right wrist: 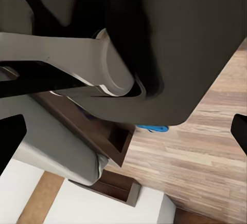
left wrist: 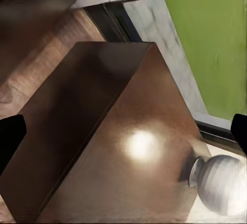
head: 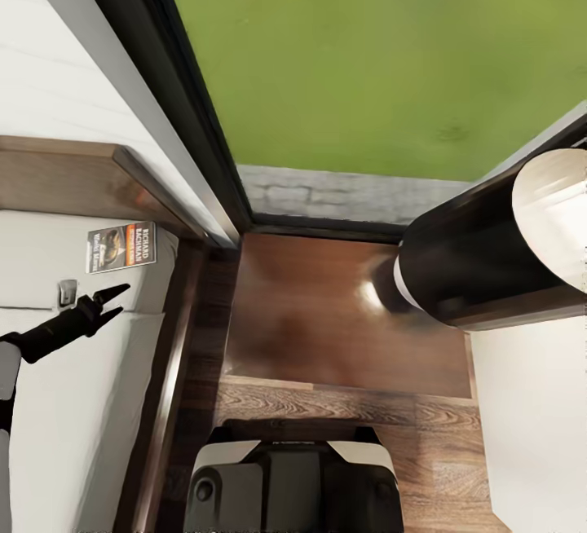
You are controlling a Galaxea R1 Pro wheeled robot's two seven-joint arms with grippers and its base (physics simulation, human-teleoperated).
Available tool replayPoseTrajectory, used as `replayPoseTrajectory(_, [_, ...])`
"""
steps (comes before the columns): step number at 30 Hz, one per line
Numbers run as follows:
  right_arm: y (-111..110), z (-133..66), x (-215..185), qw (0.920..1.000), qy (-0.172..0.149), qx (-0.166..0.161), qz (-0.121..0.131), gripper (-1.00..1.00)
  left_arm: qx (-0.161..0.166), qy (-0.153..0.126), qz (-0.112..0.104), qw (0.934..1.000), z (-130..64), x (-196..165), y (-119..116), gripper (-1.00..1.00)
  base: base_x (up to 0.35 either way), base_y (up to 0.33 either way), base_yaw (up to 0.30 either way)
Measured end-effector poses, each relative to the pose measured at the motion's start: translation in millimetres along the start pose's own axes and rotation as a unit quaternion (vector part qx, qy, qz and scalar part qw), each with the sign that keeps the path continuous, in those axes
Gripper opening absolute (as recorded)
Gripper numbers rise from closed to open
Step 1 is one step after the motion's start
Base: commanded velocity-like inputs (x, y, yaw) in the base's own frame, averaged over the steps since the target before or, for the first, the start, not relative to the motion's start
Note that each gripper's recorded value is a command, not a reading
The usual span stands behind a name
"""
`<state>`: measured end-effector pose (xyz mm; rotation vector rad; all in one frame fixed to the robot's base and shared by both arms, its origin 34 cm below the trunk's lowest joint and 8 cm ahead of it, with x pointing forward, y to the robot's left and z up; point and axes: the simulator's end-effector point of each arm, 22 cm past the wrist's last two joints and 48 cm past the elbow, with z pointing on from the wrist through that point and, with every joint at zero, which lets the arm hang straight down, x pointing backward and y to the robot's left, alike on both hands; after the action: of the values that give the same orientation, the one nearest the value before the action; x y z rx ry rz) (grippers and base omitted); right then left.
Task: In the bedroom, move the book from the bed onto either nightstand, and place the two sandals side by side next to the bed.
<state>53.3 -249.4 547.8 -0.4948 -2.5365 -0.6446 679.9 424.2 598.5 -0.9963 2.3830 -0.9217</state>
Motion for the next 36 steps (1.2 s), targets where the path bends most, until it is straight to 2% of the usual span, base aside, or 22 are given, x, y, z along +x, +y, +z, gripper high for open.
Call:
replayPoseTrajectory(7, [3, -5.5, 6, 1.0, 0.001, -0.001, 0.0, 1.0, 0.045, 0.049, -0.005, 0.9978, -13.9, 52, -7, 1.0, 0.0, 0.0, 0.0])
replayPoseTrajectory(16, [10, -10.3, 14, 1.0, 0.001, -0.004, 0.0, 1.0, 0.11, 0.091, 0.012, 0.9897, -27.3, 107, -27, 1.0, 0.0, 0.0, 0.0])
replayPoseTrajectory(23, [15, -14.3, 18, 1.0, -0.001, -0.006, 0.0, 1.0, 0.153, 0.085, 0.017, 0.9844, -37.4, 140, -39, 1.0, 0.0, 0.0, 0.0])
replayPoseTrajectory(26, [20, -15.0, 11, 0.9999, -0.01, -0.012, -0.004, 1.0, 0.163, 0.084, 0.012, 0.9829, -41.0, 159, -40, 1.0, 0.0, 0.0, 0.0])
replayPoseTrajectory(31, [34, -14.5, -8, 0.9988, -0.031, -0.029, -0.022, 1.0, 0.167, 0.082, 0.011, 0.9825, -44.6, 170, -42, 1.0, 0.0, 0.0, 0.0])
replayPoseTrajectory(33, [36, -15.7, -10, 0.9986, -0.033, -0.031, -0.027, 1.0, 0.16, 0.086, 0.005, 0.9834, -46.9, 179, -36, 1.0, 0.0, 0.0, 0.0])
replayPoseTrajectory(36, [37, -17.8, -8, 0.9986, -0.032, -0.031, -0.029, 1.0, 0.149, 0.089, 0.011, 0.9848, -49.1, 189, -26, 1.0, 0.0, 0.0, 0.0])
